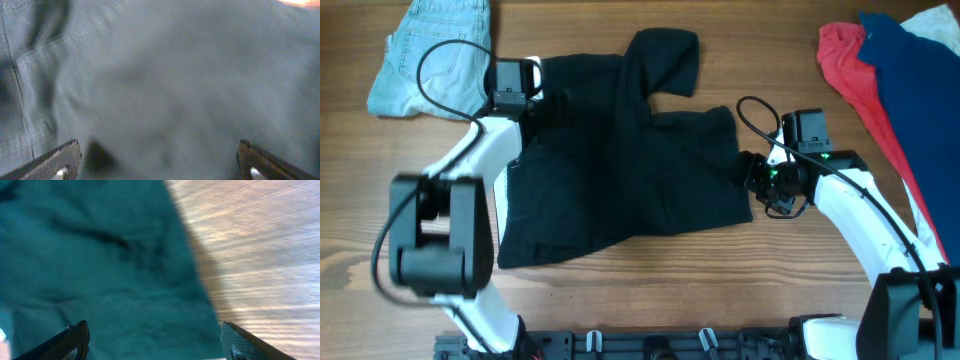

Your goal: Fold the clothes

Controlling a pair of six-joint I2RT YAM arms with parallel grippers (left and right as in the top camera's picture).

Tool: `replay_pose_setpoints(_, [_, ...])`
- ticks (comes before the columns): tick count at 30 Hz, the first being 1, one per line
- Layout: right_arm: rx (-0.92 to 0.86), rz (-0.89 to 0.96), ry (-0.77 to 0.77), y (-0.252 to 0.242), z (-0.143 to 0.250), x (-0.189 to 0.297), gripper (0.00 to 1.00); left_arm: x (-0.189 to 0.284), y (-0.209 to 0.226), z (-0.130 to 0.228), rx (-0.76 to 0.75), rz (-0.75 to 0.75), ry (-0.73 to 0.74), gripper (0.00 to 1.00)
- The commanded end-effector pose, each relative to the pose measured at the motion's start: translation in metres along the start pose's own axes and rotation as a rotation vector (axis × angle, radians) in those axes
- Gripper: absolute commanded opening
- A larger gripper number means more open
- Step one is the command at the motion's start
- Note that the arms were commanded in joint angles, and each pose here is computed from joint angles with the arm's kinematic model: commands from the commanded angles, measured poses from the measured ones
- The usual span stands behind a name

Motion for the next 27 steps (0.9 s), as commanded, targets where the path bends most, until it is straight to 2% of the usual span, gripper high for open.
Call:
replay_pose_setpoints(1, [-0.056, 0.037, -0.095, -0.004, -0.012, 0.01, 0.85, 0.062, -0.013, -0.017, 0.015, 0.011, -0.059, 1.0])
replay_pose_setpoints(3, [-0.061, 0.031, -0.101, -0.005, -0.01, 0.018, 0.89, 0.098, -0.015, -0.017, 0.053, 0.017, -0.065, 1.0])
replay_pose_setpoints(4, [-0.066, 0.047, -0.083, -0.009, -0.004, 0.022, 0.91, 0.133, -0.015, -0.011, 0.108, 0.018, -0.064, 1.0])
replay_pose_setpoints(6, [-0.074, 0.066, -0.061, -0.012, 0.0, 0.022, 0.94, 0.169, -0.011, 0.008, 0.215, 0.008, -0.005, 1.0])
replay_pose_setpoints(10, [-0.092, 0.081, -0.029, -0.015, 0.005, 0.022, 0.99, 0.204, -0.008, 0.063, 0.313, -0.041, 0.236, 1.0])
replay_pose_setpoints(12, [-0.093, 0.095, -0.013, -0.017, 0.008, 0.022, 1.0, 0.21, -0.009, 0.082, 0.323, -0.05, 0.353, 1.0])
replay_pose_setpoints(16, [-0.118, 0.083, 0.086, -0.019, 0.023, 0.023, 0.99, 0.2, -0.027, 0.126, 0.37, 0.099, 0.568, 1.0])
replay_pose_setpoints(19, [-0.123, 0.074, 0.144, -0.019, 0.031, 0.024, 0.99, 0.188, -0.027, 0.162, 0.417, 0.078, 0.691, 1.0])
replay_pose_setpoints(22, [-0.127, 0.086, 0.147, -0.023, 0.032, 0.019, 0.99, 0.177, -0.025, 0.181, 0.453, 0.053, 0.725, 1.0])
replay_pose_setpoints(27, [-0.126, 0.089, 0.14, -0.03, 0.028, -0.005, 1.0, 0.168, -0.015, 0.184, 0.523, -0.065, 0.686, 1.0])
Point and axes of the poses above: each gripper's point midway between its finger pads, its own x axis back along the fingers, its own y axis along the line the jaws close on, z = x × y, the point moved 7 cm from there along x, back along the fingers, and after that the axes turned 10 degrees about -x, right-handed, at the moved point
